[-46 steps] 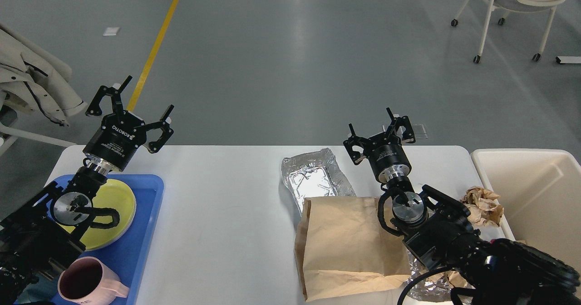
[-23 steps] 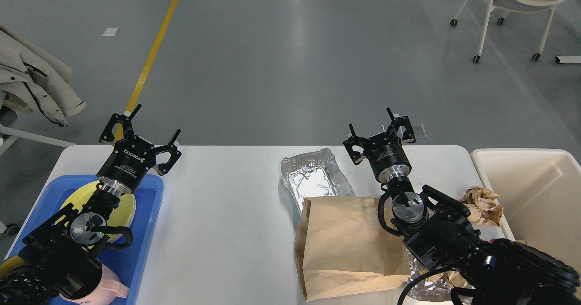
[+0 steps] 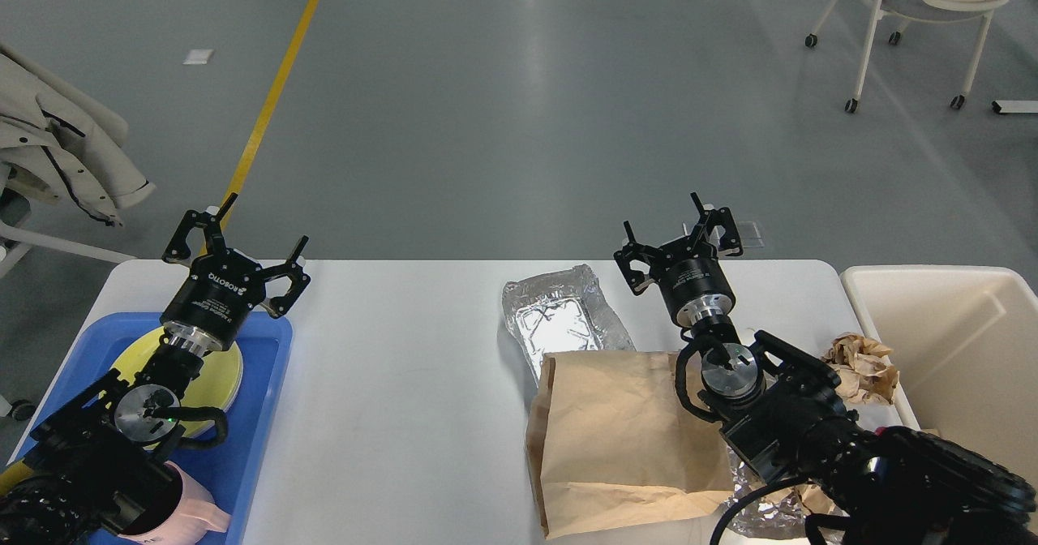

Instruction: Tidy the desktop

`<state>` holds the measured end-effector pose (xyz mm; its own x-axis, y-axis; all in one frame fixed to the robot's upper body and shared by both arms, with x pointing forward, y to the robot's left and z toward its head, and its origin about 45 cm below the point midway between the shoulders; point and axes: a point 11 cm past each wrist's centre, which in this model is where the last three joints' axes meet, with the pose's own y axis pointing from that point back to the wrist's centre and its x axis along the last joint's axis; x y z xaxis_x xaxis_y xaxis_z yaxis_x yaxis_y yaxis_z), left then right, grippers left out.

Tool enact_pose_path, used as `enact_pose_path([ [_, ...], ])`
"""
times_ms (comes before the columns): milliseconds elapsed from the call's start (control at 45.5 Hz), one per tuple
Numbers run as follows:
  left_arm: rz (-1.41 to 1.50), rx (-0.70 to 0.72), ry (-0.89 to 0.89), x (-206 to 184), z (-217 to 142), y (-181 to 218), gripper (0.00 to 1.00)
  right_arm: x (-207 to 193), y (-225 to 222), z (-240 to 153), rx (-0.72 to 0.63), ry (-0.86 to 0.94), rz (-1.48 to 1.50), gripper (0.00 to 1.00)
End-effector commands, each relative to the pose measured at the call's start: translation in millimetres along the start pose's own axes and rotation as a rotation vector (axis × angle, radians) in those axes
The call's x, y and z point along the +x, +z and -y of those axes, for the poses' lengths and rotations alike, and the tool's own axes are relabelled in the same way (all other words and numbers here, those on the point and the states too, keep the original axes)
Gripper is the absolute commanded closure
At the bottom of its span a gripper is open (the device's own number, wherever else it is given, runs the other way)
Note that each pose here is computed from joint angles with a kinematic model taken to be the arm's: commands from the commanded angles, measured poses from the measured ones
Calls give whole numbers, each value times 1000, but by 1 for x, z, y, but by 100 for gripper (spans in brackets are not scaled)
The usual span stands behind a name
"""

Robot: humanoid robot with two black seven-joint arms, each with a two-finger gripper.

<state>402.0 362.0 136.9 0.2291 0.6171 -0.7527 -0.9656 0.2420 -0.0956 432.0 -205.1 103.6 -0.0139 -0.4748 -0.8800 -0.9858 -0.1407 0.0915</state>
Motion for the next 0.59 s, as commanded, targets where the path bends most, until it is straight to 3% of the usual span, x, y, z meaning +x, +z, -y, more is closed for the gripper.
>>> enact_pose_path([
  [0,-4,-7,4,1,-2,0,0,0,0,0,0,0,0,0],
  [571,-4,-4,4,1,-2,-2,0,0,0,0,0,0,0,0],
])
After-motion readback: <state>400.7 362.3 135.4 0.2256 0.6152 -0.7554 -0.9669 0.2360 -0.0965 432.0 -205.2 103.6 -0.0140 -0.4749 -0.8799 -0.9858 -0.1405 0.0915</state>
